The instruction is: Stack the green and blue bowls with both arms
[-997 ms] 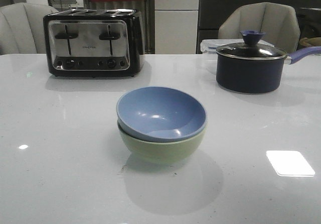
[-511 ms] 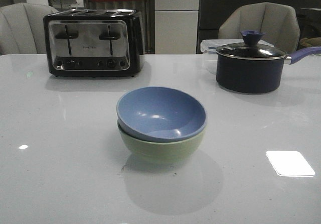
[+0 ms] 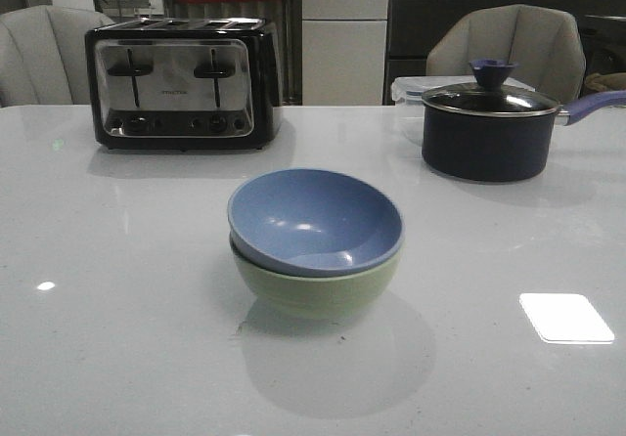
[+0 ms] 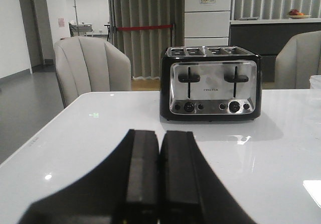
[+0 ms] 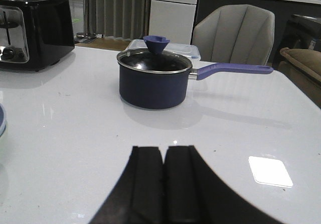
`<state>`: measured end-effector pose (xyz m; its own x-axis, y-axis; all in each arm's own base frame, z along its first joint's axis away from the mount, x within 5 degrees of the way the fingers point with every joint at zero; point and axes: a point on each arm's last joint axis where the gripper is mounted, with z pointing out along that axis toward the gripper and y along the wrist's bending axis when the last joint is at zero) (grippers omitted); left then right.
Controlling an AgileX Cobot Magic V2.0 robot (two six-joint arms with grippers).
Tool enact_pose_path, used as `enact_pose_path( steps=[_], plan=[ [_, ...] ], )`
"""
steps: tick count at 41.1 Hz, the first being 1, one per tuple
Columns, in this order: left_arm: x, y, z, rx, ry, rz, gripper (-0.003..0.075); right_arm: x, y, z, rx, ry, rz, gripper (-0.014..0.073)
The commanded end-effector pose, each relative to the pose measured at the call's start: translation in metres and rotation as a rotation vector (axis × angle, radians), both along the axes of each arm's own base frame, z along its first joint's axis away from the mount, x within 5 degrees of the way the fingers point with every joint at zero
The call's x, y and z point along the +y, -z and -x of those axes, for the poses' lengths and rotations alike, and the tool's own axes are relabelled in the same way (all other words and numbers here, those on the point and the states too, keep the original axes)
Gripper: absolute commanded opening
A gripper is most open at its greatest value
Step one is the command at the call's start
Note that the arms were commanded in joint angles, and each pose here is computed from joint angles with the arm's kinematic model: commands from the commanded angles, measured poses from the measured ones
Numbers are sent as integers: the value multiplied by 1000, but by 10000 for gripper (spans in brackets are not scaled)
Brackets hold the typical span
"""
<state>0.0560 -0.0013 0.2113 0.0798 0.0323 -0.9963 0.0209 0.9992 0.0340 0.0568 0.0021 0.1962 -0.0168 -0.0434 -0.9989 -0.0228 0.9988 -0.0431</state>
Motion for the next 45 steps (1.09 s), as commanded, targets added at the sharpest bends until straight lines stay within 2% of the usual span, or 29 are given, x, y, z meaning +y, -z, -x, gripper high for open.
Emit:
enact_pose_path(
  steps=[1,13,20,28,45],
  plan=[
    [0,-8,3,-104,9,16,93,-2,-10,2,-110,29,-13,57],
    [0,-8,3,-104,9,16,93,-2,-16,3,-172,21,-79,57],
    [0,-8,3,-104,9,16,93,-2,-16,3,-172,26,-37,57],
    [0,-8,3,-104,9,16,93,-3,-16,3,-173,27,-75,57],
    [0,-8,3,-104,9,16,93,-3,-16,3,-175,27,-76,57]
  ],
)
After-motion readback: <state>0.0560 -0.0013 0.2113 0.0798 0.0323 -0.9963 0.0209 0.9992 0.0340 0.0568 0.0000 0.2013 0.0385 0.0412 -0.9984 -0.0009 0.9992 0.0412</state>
